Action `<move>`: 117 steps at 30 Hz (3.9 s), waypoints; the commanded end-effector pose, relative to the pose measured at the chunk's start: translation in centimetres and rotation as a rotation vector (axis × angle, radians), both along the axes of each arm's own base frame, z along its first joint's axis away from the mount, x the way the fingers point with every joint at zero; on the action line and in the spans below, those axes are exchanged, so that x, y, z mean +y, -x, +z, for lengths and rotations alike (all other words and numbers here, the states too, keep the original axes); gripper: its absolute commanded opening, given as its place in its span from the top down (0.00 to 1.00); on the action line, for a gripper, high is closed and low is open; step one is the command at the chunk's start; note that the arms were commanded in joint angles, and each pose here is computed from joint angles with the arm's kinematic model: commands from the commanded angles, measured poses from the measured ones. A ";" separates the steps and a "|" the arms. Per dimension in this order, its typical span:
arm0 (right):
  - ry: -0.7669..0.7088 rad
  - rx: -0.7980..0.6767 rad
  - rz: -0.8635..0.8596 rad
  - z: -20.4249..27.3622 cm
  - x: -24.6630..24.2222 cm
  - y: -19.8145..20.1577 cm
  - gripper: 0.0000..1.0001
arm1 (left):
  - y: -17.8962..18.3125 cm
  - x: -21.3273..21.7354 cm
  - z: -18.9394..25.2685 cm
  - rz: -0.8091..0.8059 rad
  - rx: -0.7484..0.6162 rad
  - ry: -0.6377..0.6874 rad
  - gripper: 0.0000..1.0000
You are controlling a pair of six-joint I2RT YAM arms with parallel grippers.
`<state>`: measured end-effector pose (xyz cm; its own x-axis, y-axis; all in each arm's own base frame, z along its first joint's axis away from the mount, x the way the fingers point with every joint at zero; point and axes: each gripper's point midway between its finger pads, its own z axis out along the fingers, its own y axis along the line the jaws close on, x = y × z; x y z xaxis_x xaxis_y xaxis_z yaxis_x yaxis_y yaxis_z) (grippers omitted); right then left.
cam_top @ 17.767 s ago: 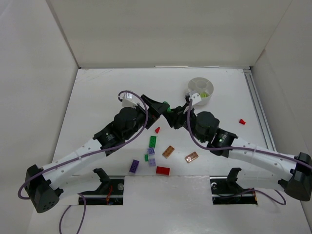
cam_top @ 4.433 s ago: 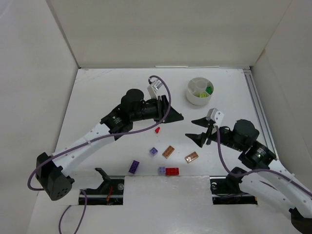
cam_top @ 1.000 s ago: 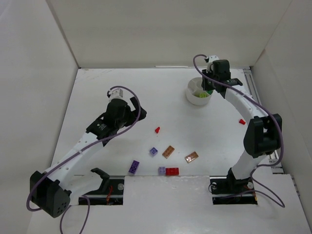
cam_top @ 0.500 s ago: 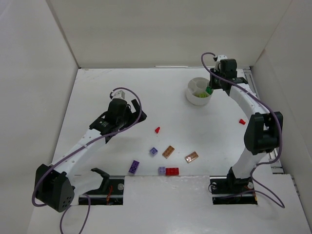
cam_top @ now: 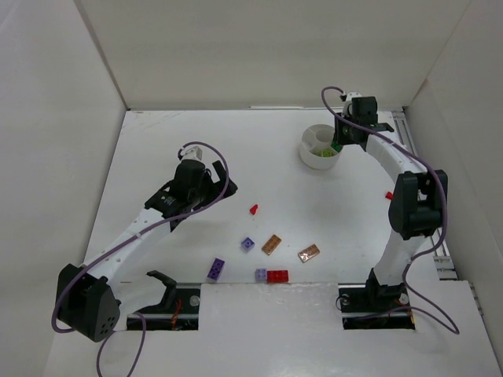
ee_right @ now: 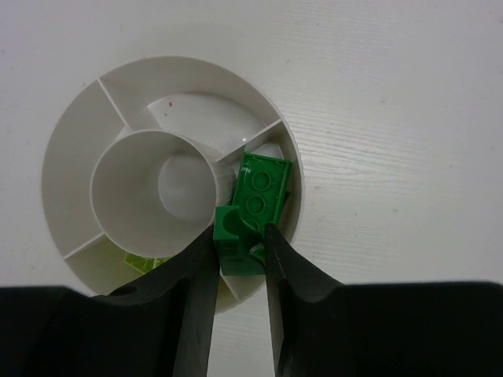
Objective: Sort the legos into containers by color
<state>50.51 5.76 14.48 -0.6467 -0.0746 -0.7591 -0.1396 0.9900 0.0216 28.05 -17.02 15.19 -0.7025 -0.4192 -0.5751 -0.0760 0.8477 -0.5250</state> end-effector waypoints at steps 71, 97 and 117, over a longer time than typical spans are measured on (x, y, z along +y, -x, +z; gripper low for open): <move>-0.251 -0.097 0.013 4.0 8.6 27.0 0.00 | 10.6 -7.7 -12.0 -0.311 0.106 -0.451 0.61; -0.426 -0.472 0.980 12.5 19.0 34.7 0.00 | 11.8 -12.3 13.0 -0.532 -0.331 0.231 0.67; -0.392 -0.761 1.271 20.7 23.8 36.0 0.06 | 15.5 -13.4 21.1 -0.755 -0.540 0.452 0.67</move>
